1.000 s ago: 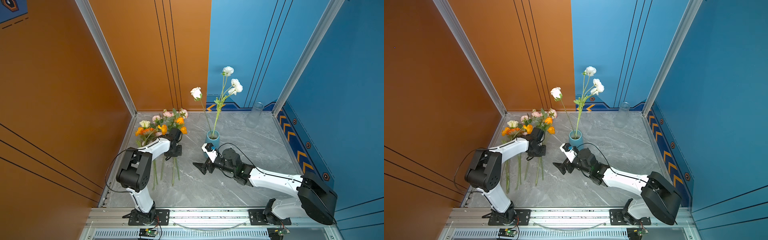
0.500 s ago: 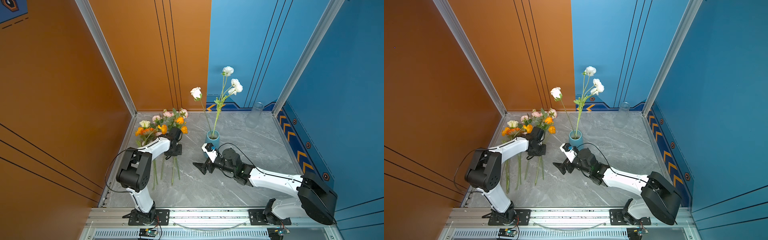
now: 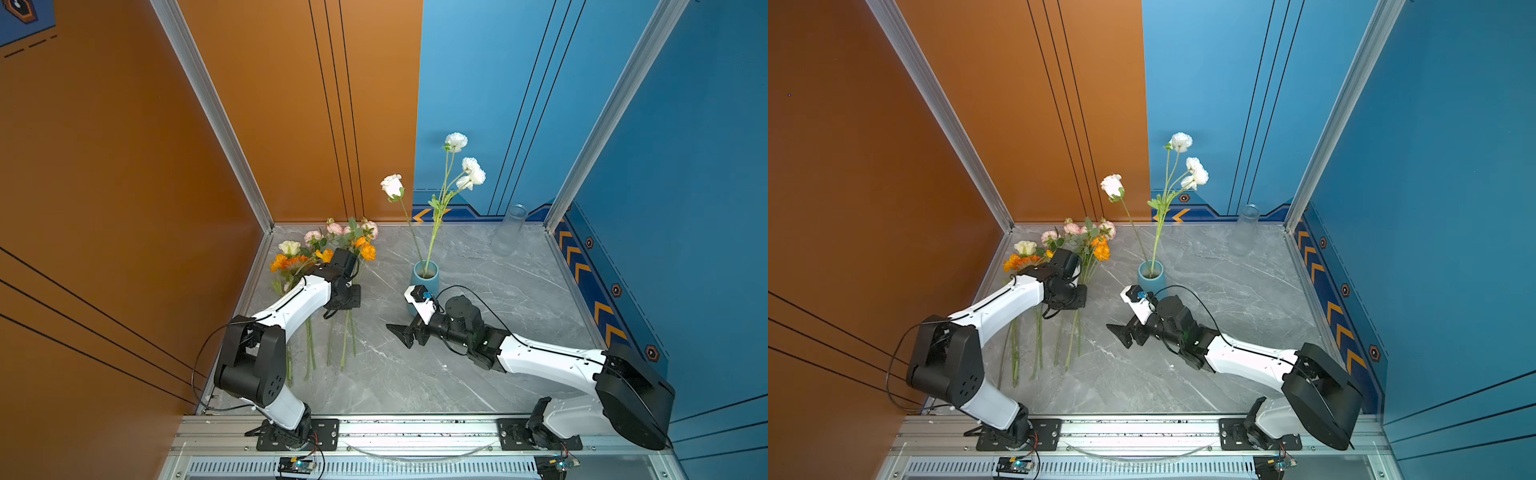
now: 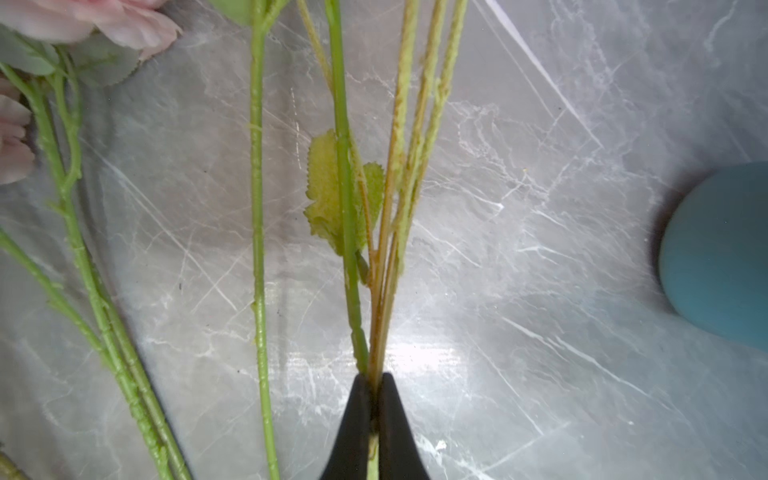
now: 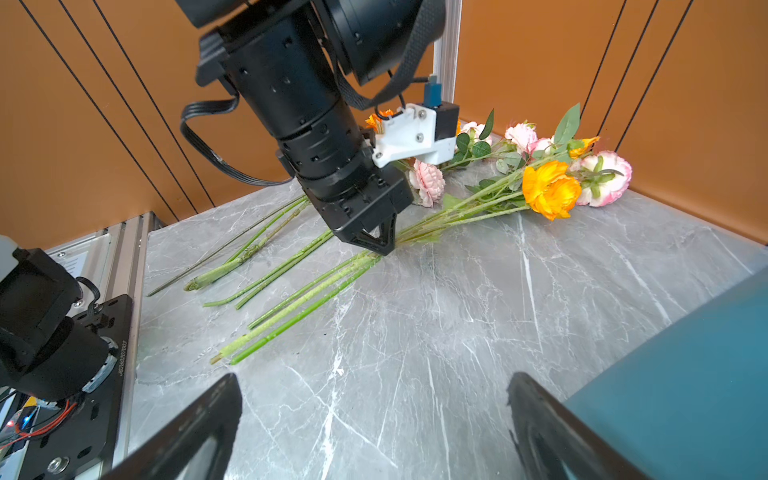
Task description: Arrange the flowers into the vase
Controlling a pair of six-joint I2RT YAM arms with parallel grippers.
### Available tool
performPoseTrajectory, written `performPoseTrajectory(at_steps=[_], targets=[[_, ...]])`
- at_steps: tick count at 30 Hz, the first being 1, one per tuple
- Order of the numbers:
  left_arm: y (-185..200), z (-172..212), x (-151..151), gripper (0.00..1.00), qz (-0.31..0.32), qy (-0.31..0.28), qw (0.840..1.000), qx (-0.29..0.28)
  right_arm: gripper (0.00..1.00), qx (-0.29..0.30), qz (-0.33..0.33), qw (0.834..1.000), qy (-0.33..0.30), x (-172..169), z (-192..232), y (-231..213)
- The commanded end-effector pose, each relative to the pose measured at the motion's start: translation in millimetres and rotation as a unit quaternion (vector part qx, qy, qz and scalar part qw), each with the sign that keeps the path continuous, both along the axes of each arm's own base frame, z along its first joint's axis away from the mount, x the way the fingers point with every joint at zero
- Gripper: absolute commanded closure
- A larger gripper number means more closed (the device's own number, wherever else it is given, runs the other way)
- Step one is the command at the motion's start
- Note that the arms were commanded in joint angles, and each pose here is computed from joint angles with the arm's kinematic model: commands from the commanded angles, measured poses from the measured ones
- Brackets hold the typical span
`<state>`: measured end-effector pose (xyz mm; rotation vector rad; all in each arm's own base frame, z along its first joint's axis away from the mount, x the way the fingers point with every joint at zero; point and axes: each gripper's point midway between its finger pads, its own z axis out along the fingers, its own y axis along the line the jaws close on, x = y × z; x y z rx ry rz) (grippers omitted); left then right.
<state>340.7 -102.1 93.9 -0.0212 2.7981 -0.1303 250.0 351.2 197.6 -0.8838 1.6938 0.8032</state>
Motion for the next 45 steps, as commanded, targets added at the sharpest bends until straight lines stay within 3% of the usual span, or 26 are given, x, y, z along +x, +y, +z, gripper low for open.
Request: performPoseTrajectory(at_steps=[1, 5, 10, 19, 30, 40, 42, 45], targets=[[-1.8, 1.4, -16.4, 1.00, -0.017, 0.032, 0.999, -0.018, 0.00, 0.003, 0.006, 1.000, 0.006, -2.5, -0.6, -0.9], [-5.4, -10.0, -27.0, 0.98, -0.022, 0.054, 0.998, -0.027, 0.00, 0.005, 0.006, 1.000, 0.006, -2.9, 0.6, -1.0], [-5.0, -23.4, -43.4, 0.79, -0.029, 0.071, 0.997, -0.007, 0.00, 0.005, 0.005, 1.000, 0.006, -2.5, 0.6, -1.4], [-1.3, -40.7, -95.2, 0.76, -0.019, 0.087, 0.996, 0.023, 0.00, 0.004, 0.009, 1.000, 0.013, -2.1, -4.2, 1.5], [-3.6, -59.3, -87.9, 0.83, -0.021, 0.093, 0.994, 0.052, 0.00, 0.003, 0.009, 1.000, 0.015, -1.1, -5.8, 1.5], [-7.3, -71.1, -83.5, 0.82, -0.026, 0.104, 0.992, 0.059, 0.00, 0.005, 0.008, 1.000, 0.014, -0.8, -3.6, 0.2], [-8.8, -69.5, -83.4, 0.98, -0.029, 0.103, 0.993, 0.055, 0.00, 0.005, 0.009, 1.000, 0.015, -0.8, -4.3, 0.5], [-8.2, -59.0, -84.0, 1.00, -0.027, 0.088, 0.995, 0.043, 0.00, 0.004, 0.008, 1.000, 0.016, -0.5, -5.2, 0.4]])
